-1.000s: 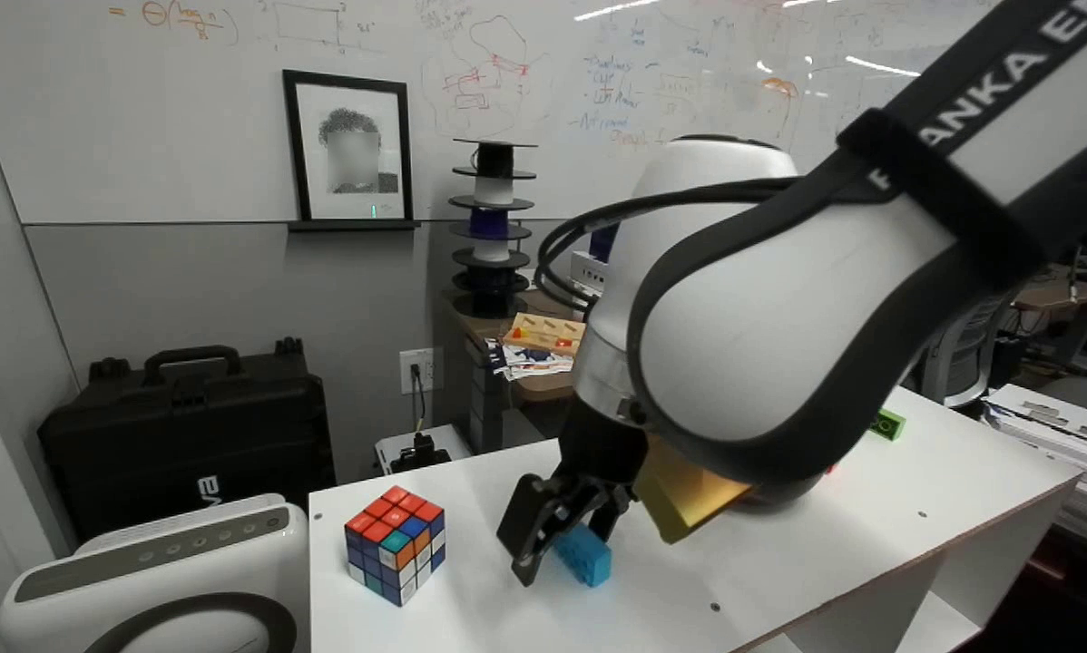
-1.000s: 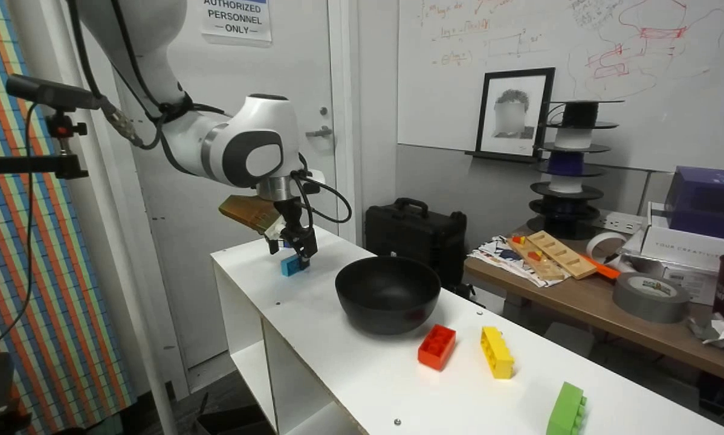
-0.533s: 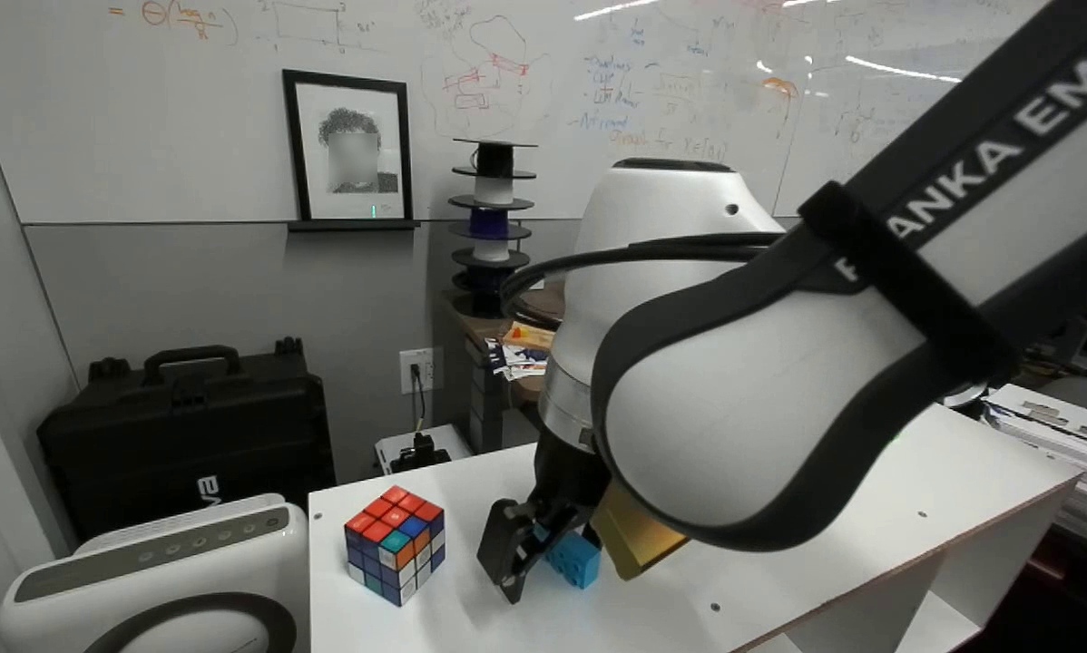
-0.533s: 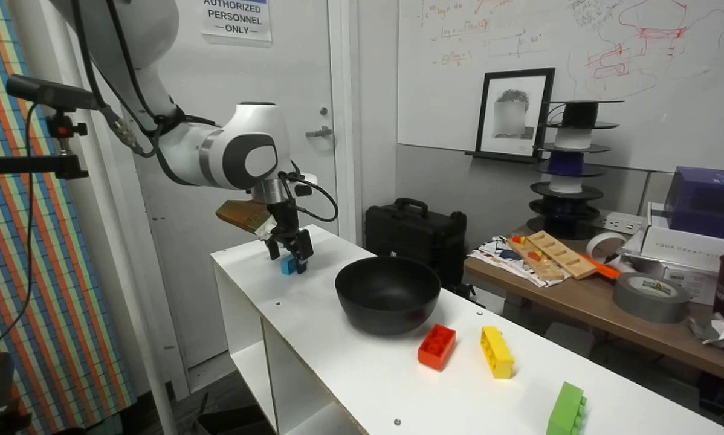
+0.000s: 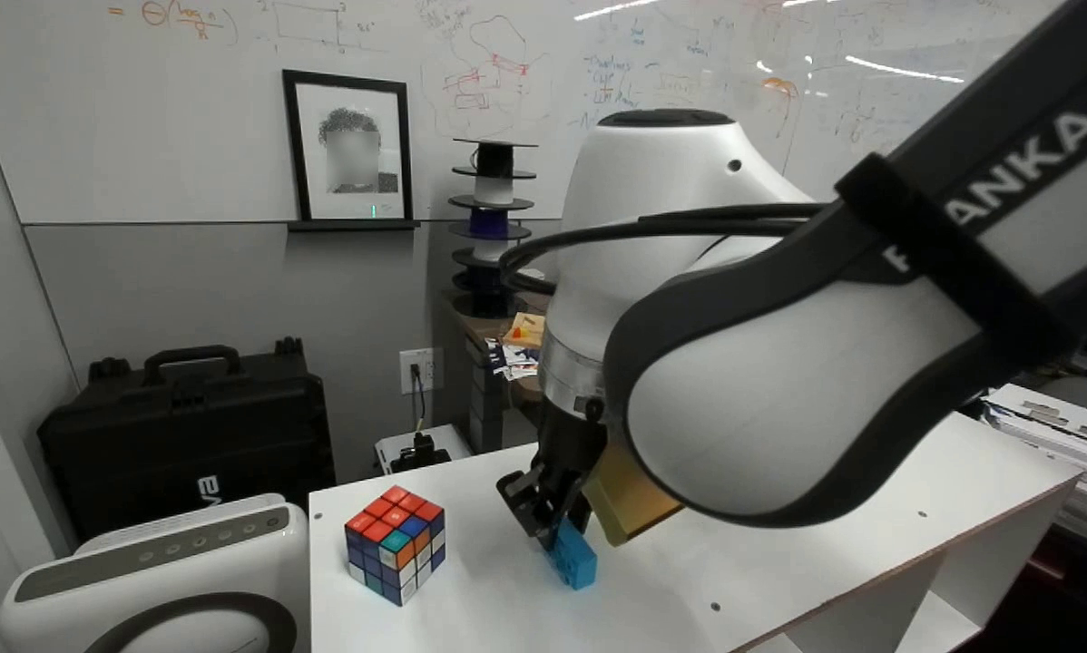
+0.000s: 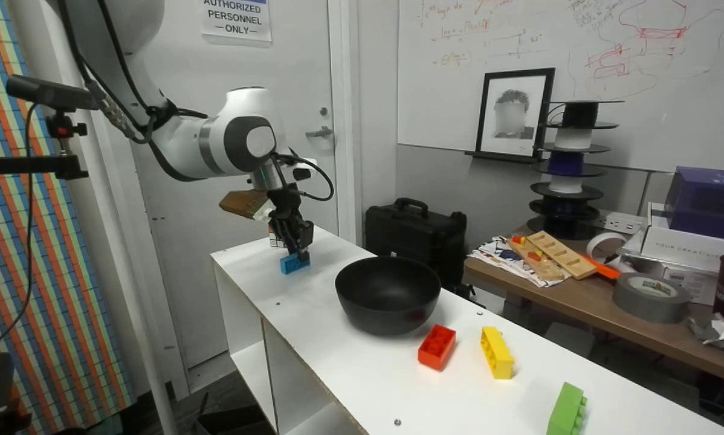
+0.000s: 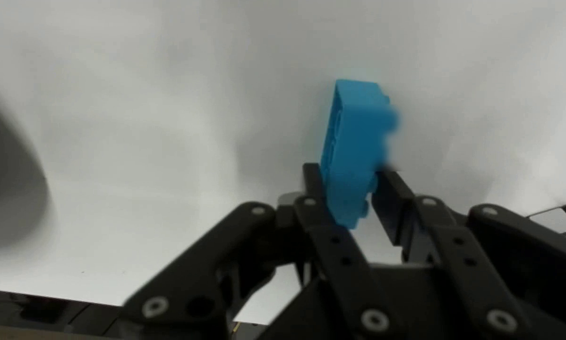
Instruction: Put the blocks on the counter in the bowl
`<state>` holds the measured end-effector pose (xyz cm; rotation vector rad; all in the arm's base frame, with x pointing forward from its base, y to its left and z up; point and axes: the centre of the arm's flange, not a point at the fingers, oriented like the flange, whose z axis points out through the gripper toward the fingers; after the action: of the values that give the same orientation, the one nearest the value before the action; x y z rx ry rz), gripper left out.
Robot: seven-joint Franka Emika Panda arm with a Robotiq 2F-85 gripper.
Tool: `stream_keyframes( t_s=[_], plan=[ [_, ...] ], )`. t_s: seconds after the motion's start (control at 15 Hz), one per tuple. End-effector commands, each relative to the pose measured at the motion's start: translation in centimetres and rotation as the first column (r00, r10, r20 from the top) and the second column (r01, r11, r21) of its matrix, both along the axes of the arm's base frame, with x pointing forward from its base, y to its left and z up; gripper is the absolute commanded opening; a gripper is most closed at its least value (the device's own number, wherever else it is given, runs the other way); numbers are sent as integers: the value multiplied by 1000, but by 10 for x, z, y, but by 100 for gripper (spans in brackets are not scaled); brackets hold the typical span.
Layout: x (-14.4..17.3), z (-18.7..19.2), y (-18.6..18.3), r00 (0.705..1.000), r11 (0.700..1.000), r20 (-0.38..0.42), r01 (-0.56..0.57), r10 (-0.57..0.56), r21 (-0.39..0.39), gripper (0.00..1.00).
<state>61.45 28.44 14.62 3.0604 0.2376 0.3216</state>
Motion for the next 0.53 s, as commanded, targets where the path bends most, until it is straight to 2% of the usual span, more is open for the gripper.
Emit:
stream_keyframes(
  t_s=[0.0,0.07,0.27,0.4,0.47],
  plan=[
    [-7,27,-18,996,998,-58,69,-69,5,10],
    [-6,26,-28,991,996,-103,92,-91,2,14],
    [-8,23,-54,965,987,-209,161,-158,-3,15],
    [-9,36,-66,957,981,-221,195,-187,17,15],
    [-10,51,-72,961,978,-194,207,-196,38,15]
  ],
)
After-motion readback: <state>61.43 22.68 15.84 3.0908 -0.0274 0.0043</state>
